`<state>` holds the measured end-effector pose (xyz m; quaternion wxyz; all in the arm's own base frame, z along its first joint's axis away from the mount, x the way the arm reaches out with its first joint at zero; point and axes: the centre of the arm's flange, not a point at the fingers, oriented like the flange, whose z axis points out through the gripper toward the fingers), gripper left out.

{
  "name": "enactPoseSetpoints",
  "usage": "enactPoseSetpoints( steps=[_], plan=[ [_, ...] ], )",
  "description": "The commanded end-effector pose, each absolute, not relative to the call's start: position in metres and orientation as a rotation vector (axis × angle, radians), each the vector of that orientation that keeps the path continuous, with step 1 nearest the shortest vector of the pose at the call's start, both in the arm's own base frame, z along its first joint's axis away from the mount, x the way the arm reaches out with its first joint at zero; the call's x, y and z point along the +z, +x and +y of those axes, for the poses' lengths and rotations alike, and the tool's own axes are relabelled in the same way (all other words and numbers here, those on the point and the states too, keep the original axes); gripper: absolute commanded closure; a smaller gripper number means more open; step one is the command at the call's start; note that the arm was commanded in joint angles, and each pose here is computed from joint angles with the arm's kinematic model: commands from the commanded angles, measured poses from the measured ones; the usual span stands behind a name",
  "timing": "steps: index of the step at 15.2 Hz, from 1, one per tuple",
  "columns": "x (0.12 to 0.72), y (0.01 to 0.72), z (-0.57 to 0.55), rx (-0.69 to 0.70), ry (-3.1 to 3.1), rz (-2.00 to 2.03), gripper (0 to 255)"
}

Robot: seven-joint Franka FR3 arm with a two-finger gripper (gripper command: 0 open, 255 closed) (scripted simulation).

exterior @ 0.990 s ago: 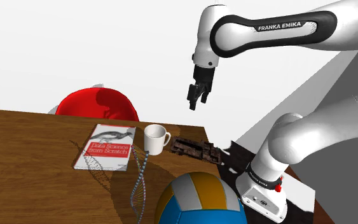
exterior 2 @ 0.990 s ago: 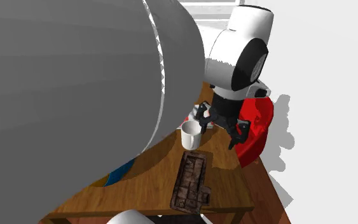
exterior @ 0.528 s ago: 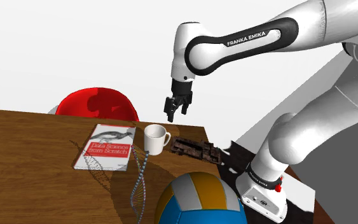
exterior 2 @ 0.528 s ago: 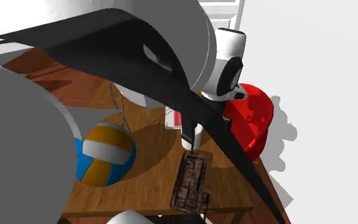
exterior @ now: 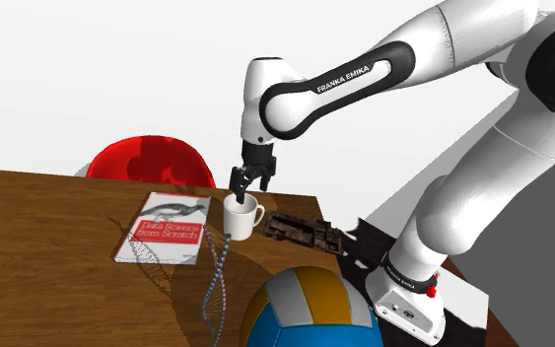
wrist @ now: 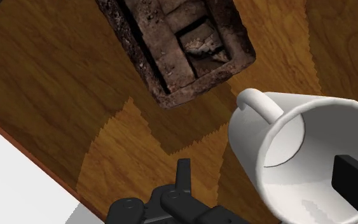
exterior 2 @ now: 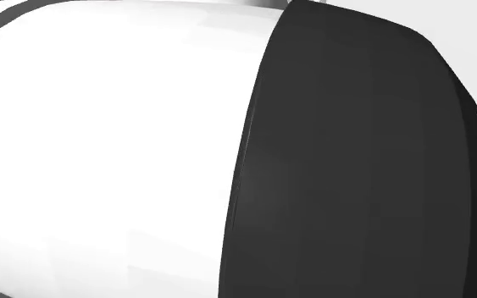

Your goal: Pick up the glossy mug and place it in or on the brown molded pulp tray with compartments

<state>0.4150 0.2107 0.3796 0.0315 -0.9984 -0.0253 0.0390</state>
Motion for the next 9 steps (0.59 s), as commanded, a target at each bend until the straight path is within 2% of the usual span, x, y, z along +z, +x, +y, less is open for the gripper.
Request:
enactPoseSetpoints(
  steps=[1, 9],
  plan=[
    [0.369, 0.415, 0.212, 0.119, -3.075, -0.077, 0],
    [0.351, 0.414, 0.213, 0.119, -3.075, -0.077, 0]
  ],
)
